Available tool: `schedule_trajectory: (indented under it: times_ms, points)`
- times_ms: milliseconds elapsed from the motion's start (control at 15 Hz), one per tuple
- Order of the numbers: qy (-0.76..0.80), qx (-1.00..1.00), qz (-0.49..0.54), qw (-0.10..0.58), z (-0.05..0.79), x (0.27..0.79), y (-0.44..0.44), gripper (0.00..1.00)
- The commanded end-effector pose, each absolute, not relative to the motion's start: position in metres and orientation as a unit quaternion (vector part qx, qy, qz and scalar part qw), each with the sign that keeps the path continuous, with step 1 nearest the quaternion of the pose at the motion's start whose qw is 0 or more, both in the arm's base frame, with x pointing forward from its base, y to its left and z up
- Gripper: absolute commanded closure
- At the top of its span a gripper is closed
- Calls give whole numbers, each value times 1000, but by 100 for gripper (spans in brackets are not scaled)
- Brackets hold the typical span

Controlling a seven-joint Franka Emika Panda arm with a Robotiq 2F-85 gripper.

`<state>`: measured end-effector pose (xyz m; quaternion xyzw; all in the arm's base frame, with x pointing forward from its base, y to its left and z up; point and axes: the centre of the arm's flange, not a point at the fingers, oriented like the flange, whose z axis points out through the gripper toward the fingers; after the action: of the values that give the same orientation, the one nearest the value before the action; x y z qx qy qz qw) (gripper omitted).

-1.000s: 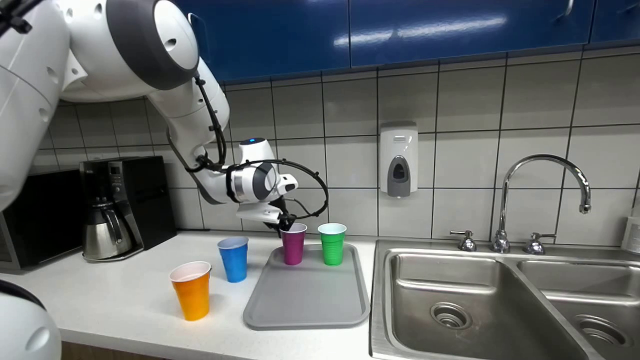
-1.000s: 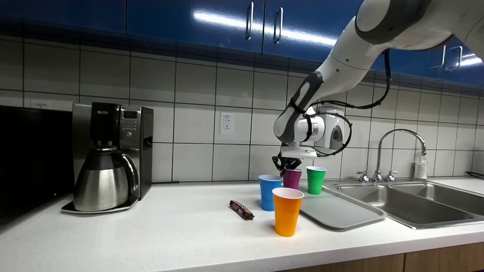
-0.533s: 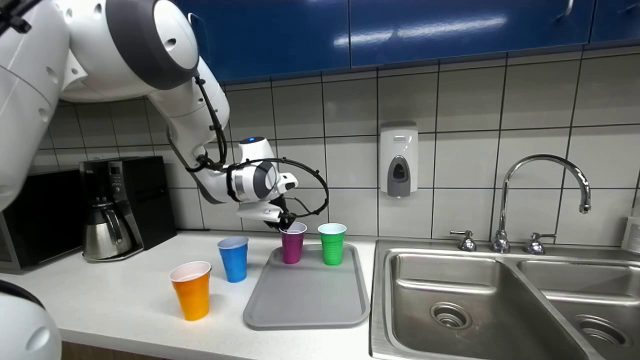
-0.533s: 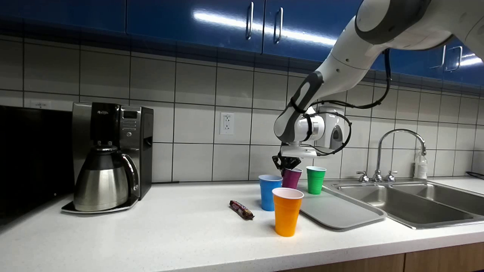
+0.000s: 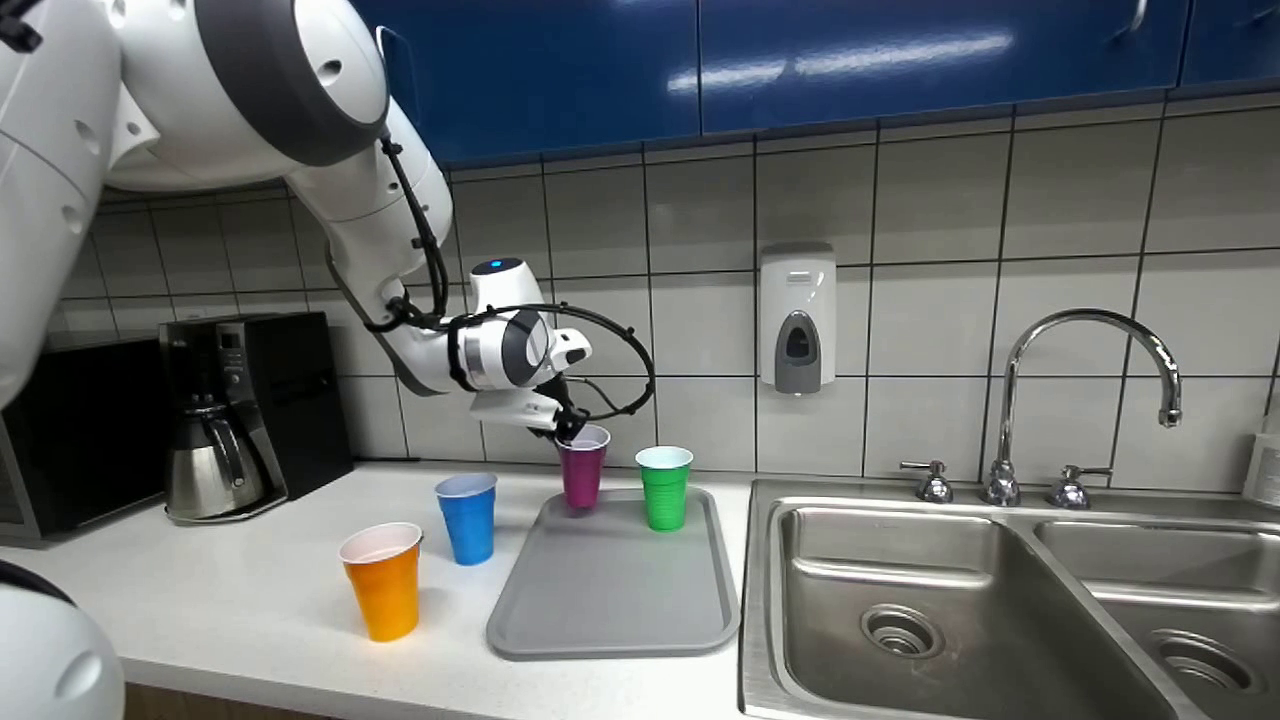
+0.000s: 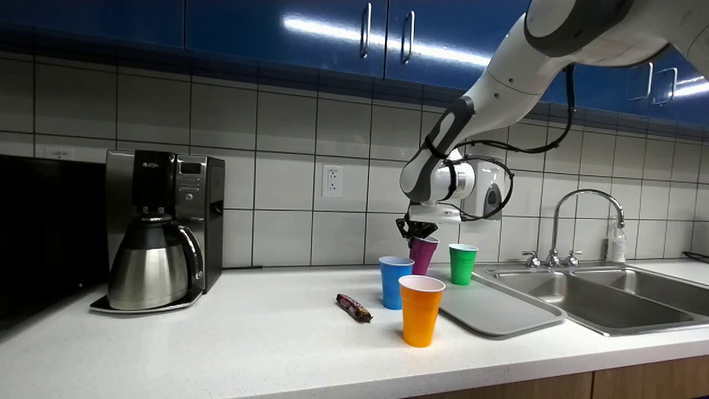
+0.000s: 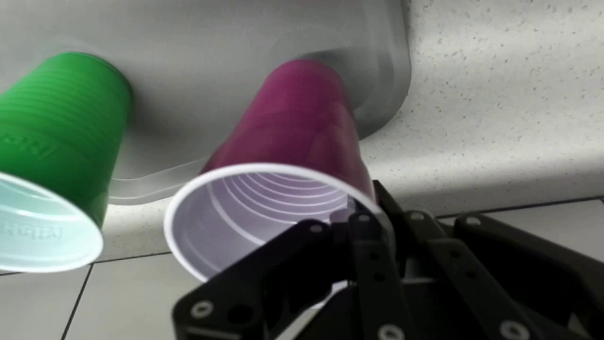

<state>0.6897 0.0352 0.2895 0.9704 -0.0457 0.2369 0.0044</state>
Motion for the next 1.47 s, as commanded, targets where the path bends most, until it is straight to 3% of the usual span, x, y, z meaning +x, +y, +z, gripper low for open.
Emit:
schedule_trajectory:
  times_ms: [0, 1400]
  points:
    - [-42, 965, 259, 0, 316, 678, 44, 99]
    - [31, 962, 271, -9, 323, 693, 144, 99]
